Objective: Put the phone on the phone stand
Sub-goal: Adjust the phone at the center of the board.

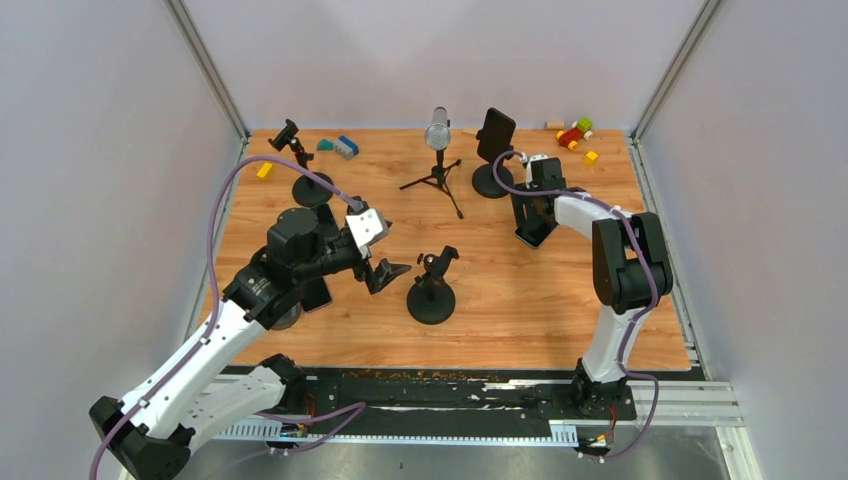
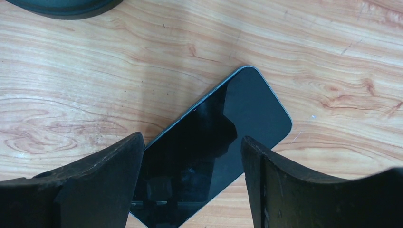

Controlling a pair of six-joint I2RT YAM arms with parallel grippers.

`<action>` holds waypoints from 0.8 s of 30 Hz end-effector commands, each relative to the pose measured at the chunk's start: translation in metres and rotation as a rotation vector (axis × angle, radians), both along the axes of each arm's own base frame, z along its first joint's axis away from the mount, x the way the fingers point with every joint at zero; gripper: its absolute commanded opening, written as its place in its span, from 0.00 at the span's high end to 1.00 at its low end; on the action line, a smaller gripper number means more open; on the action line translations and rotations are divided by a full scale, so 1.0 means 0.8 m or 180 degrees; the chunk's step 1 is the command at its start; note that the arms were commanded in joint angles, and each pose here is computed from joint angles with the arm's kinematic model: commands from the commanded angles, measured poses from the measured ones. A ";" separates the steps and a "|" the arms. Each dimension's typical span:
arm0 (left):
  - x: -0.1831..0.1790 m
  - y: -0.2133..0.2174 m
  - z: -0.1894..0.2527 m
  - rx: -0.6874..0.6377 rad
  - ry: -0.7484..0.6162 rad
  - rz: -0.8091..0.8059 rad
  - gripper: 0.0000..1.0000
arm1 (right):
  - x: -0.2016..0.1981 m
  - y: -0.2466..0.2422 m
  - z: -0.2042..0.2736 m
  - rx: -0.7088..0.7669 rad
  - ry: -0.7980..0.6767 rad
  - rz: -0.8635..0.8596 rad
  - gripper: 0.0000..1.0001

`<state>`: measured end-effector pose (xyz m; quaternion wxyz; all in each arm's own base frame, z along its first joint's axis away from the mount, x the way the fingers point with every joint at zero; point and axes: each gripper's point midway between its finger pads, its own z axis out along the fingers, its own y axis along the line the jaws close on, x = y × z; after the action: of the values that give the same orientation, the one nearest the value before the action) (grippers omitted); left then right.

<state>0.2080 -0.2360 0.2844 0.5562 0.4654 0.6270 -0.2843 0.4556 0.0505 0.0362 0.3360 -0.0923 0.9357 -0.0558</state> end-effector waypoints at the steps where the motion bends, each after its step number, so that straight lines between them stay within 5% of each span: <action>1: -0.002 0.001 0.011 -0.0095 -0.0091 -0.0017 0.00 | -0.011 -0.009 -0.005 -0.0111 0.0130 0.0047 0.25; 24: -0.007 -0.001 0.011 -0.0140 -0.0092 -0.0088 0.00 | -0.080 -0.086 0.014 -0.0078 0.0299 -0.0076 0.23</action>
<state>0.2033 -0.2350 0.2815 0.5538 0.4671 0.6246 -0.2915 0.3890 -0.0139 0.0311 0.2718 -0.0853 0.9558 -0.0733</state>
